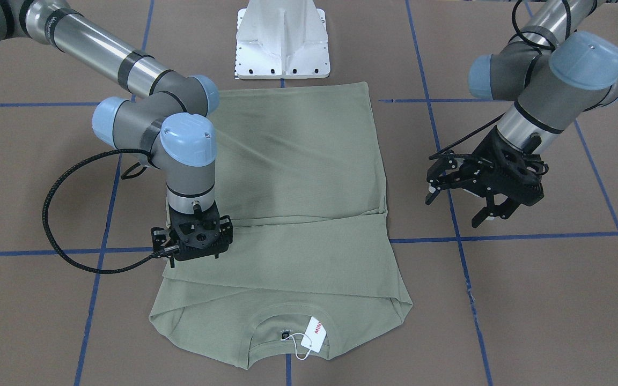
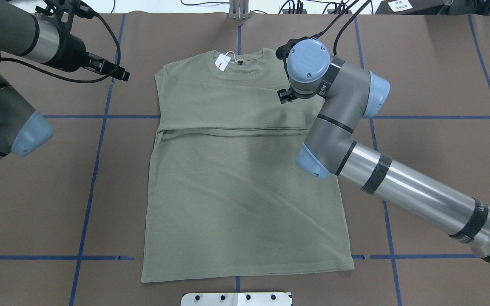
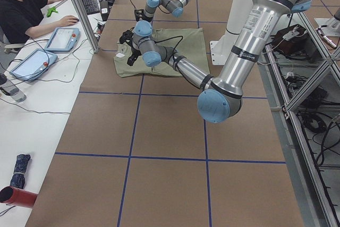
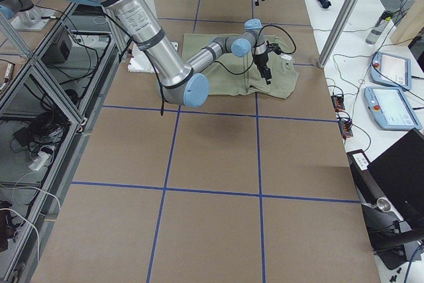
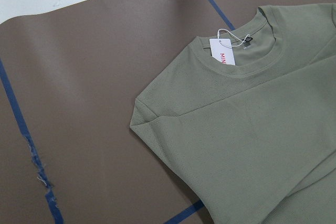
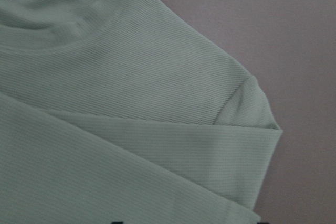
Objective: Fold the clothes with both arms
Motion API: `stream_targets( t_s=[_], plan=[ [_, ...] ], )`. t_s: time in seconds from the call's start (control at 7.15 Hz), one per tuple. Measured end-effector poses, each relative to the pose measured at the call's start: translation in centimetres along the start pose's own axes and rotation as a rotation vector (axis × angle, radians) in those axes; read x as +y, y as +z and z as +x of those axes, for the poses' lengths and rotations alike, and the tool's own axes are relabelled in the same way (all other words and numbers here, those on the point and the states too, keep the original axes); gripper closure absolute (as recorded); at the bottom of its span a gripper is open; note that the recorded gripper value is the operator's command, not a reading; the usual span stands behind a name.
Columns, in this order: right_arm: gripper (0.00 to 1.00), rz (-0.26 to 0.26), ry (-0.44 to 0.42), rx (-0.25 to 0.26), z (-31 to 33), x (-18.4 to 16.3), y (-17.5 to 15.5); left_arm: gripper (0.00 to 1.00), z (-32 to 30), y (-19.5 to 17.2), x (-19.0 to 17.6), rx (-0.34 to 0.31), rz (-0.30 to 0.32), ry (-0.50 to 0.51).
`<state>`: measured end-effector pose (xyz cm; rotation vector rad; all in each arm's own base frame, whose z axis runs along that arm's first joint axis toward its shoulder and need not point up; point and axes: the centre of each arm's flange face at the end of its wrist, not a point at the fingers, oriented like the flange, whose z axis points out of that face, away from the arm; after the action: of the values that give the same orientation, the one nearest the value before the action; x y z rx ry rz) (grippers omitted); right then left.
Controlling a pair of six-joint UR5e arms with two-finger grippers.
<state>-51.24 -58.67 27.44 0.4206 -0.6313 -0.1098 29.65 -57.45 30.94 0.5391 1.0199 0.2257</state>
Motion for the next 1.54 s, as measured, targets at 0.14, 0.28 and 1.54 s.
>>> stream_targets(
  t_s=[0.14, 0.28, 1.54],
  plan=[
    [0.0, 0.019, 0.032, -0.083, -0.8, 0.0, -2.2, 0.0, 0.1, 0.1, 0.1, 0.001, -0.001, -0.071],
    [0.0, 0.037, 0.049, -0.146, -1.0, 0.6, -4.8, 0.0, 0.4, 0.1, 0.1, 0.004, -0.001, -0.169],
    [0.0, -0.017, 0.406, -0.191, 5.3, 21.0, -10.7, 0.0, 11.7, 0.7, 14.5, 0.061, -0.047, -0.335]
  ],
)
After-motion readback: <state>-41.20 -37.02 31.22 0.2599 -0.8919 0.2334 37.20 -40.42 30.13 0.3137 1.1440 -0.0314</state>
